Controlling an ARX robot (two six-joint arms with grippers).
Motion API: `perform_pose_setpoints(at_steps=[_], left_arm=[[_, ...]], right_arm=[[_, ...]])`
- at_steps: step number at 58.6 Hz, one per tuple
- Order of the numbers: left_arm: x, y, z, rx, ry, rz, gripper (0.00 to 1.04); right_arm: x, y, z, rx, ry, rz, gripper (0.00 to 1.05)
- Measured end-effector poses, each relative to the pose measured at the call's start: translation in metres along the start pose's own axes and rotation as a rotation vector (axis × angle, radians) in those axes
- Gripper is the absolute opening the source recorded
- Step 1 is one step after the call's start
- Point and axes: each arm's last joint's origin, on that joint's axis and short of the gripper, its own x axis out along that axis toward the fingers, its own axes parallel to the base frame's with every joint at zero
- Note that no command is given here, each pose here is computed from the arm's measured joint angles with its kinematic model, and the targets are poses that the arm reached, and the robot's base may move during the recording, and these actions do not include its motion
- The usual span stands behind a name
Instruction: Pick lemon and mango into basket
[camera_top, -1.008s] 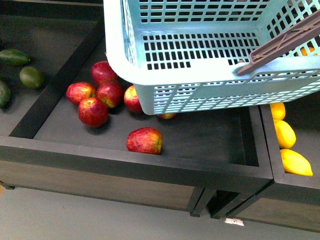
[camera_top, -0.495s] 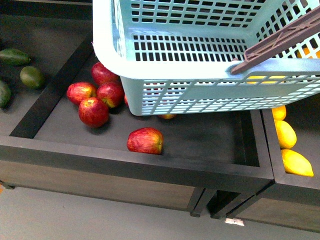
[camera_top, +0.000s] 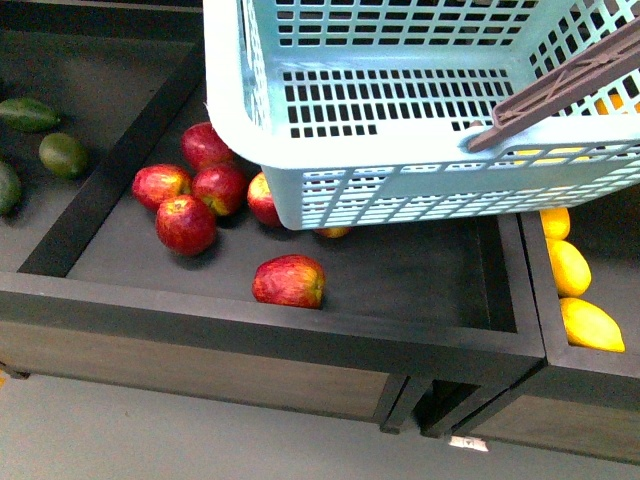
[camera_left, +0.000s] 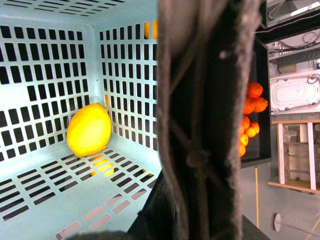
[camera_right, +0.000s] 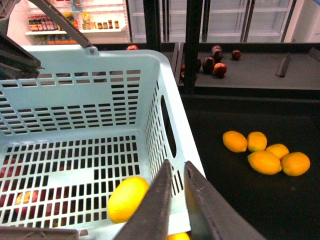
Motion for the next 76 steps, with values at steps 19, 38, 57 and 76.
perform_pose_setpoints(at_steps=[19, 38, 57, 76], left_arm=[[0.000, 0.000, 0.000, 0.000, 0.001, -0.001, 0.05], [0.000, 0.000, 0.000, -0.001, 0.003, -0.002, 0.05], [0.004, -0.003, -0.006, -0.002, 0.031, -0.017, 0.05], [0.003, 0.002, -0.001, -0.006, -0.001, 0.010, 0.05]], right_arm=[[-0.026, 0.013, -0.021, -0.008, -0.001, 0.003, 0.03], [-0.028, 0.013, -0.022, -0.008, -0.005, 0.004, 0.55], [-0.029, 0.013, -0.022, -0.008, -0.005, 0.002, 0.96], [-0.029, 0.013, -0.023, -0.008, -0.001, 0.005, 0.96]])
